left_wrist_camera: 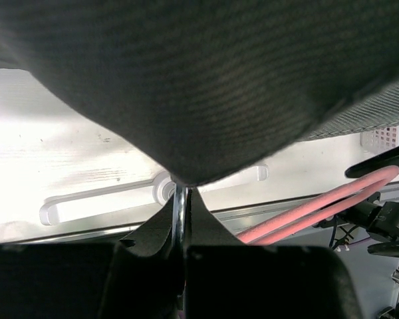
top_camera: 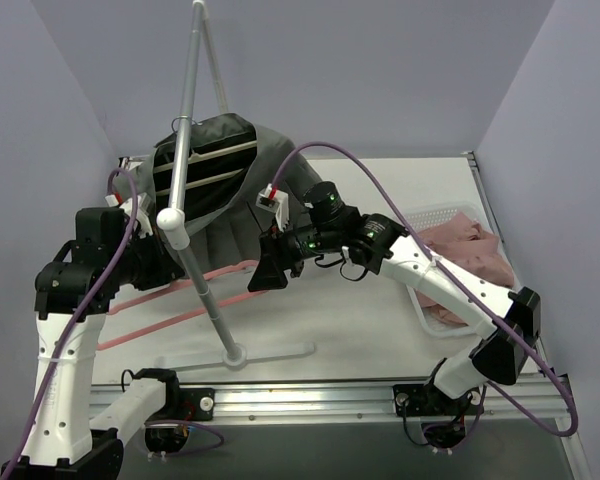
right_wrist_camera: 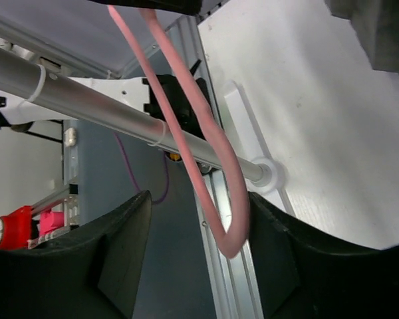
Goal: Remove the skirt from the hanger
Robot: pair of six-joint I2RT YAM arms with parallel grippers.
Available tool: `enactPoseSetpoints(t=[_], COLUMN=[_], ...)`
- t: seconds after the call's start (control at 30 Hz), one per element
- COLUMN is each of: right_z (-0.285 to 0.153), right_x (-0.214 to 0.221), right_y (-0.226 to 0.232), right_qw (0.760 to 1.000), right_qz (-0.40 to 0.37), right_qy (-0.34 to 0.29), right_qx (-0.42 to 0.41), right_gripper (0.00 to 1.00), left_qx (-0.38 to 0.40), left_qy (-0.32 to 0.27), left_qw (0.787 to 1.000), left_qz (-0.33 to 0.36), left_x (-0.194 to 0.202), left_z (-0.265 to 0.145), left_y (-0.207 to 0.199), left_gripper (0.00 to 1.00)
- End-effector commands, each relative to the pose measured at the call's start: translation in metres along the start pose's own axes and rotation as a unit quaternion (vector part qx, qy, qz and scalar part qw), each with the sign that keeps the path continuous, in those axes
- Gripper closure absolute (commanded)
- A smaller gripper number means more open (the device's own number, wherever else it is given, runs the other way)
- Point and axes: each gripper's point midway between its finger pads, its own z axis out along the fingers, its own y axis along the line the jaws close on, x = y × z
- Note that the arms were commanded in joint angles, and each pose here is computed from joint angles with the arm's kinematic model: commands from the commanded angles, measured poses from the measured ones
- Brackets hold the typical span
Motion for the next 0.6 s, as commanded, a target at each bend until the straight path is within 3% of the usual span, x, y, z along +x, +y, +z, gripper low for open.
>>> enactPoseSetpoints(t=[0.0, 0.03, 0.13, 0.17, 0.27, 0.3, 0.33, 0.43, 0.5, 0.53, 0.57], right_z=[0.005, 0.006, 0.010, 0.010, 0.007, 0.006, 0.005, 0.002, 0.001, 0.000, -0.001], right_x=[-0.006, -0.005, -0.008, -0.010, -0.013, -0.014, -0.015, -0.016, -0.015, -0.016, -0.018], right_y=[0.016, 0.017, 0.018, 0.019, 0.022, 0.021, 0.021, 0.020, 0.021, 0.021, 0.021], right_qw=[0.998, 0.997, 0.996, 0.996, 0.996, 0.997, 0.997, 0.998, 0.998, 0.998, 0.998], right_qz=[-0.003, 0.000, 0.012, 0.010, 0.010, 0.002, -0.003, -0.016, -0.029, -0.030, -0.034], right_qy=[-0.004, -0.004, -0.009, -0.014, -0.027, -0.033, -0.039, -0.042, -0.035, -0.037, -0.041], right_qx=[-0.067, -0.073, -0.083, -0.085, -0.079, -0.069, -0.061, -0.052, -0.048, -0.047, -0.044], right_gripper=[0.48, 0.53, 0.93, 1.00, 1.00, 1.00, 1.00, 1.00, 1.00, 1.00, 1.00], left_qx=[0.025, 0.026, 0.029, 0.030, 0.033, 0.034, 0.036, 0.038, 0.037, 0.037, 0.039], left_qy=[-0.016, -0.017, -0.018, -0.019, -0.024, -0.025, -0.027, -0.029, -0.029, -0.029, -0.031], left_qw=[1.000, 0.999, 0.999, 0.999, 0.999, 0.999, 0.999, 0.999, 0.999, 0.998, 0.998], left_qz=[0.006, 0.006, 0.004, 0.002, -0.006, -0.009, -0.014, -0.022, -0.027, -0.030, -0.030], left_x=[-0.009, -0.010, -0.010, -0.010, -0.010, -0.010, -0.010, -0.006, -0.003, -0.001, 0.000], left_z=[-0.004, -0.004, -0.004, -0.004, -0.006, -0.005, -0.006, -0.007, -0.007, -0.008, -0.010], left_y=[-0.012, -0.012, -0.013, -0.013, -0.015, -0.015, -0.016, -0.015, -0.015, -0.014, -0.015], left_gripper=[0.98, 0.98, 0.98, 0.98, 0.85, 0.68, 0.59, 0.39, 0.33, 0.10, 0.06])
